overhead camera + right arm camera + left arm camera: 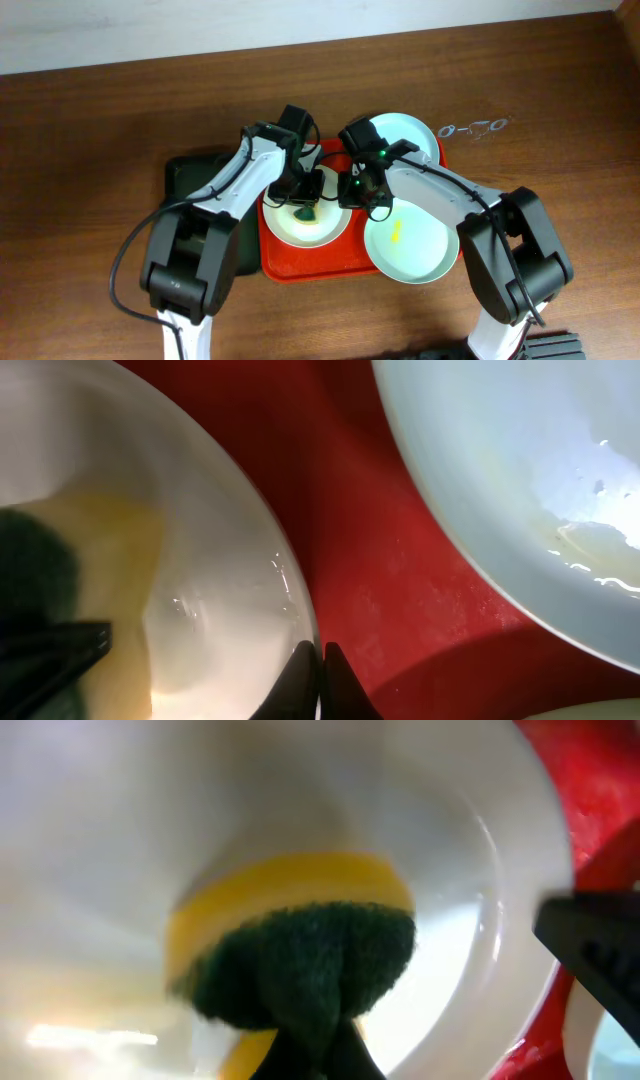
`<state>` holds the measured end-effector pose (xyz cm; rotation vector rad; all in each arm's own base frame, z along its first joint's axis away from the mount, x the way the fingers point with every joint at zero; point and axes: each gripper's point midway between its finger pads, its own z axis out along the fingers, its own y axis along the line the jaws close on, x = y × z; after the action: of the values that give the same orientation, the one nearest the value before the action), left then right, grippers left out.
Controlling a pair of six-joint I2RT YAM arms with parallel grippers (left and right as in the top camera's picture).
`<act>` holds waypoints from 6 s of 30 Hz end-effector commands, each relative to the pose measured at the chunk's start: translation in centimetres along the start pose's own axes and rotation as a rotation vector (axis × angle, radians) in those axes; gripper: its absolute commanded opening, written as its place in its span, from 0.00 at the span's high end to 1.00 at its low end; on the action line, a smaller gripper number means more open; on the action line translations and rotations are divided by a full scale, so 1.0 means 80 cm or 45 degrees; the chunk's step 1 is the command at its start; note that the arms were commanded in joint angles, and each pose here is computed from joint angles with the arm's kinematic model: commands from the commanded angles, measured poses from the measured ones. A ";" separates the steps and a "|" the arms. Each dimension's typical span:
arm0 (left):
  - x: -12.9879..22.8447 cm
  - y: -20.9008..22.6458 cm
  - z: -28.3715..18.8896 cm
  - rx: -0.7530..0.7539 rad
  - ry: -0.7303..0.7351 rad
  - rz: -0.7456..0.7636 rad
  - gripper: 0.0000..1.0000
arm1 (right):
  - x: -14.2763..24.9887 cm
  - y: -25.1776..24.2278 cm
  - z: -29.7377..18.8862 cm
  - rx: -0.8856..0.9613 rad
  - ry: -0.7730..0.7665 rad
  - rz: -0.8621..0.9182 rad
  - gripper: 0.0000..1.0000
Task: Clean dirty plates on tray and stack at the side
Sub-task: 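Scrub the white plate with the sponge while right gripper holds it, then return the sponge to the black tray with left gripper, then lift the white plate off the red tray with right gripper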
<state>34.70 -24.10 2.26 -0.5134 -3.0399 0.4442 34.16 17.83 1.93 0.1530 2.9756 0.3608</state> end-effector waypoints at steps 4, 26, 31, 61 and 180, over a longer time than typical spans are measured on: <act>-0.001 0.049 -0.048 -0.357 -0.116 -0.060 1.00 | -0.001 0.005 -0.008 -0.010 -0.025 -0.021 0.96; 0.063 -0.033 0.034 0.049 0.060 -0.023 1.00 | 0.000 0.006 -0.008 -0.014 -0.022 -0.021 0.96; 0.045 -0.038 0.014 0.046 0.009 0.008 1.00 | 0.000 0.006 -0.008 -0.014 -0.022 -0.021 0.96; 0.029 -0.022 0.028 0.082 0.046 -0.020 1.00 | -0.001 0.006 -0.008 -0.015 -0.023 -0.021 0.96; 0.098 0.211 -0.304 -0.294 -0.784 -0.638 0.01 | -0.104 0.239 -0.206 0.255 -1.005 -0.722 0.96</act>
<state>34.37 0.46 20.06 0.4767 -3.6208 0.2307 40.99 31.51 21.14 -0.3440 2.2298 0.0259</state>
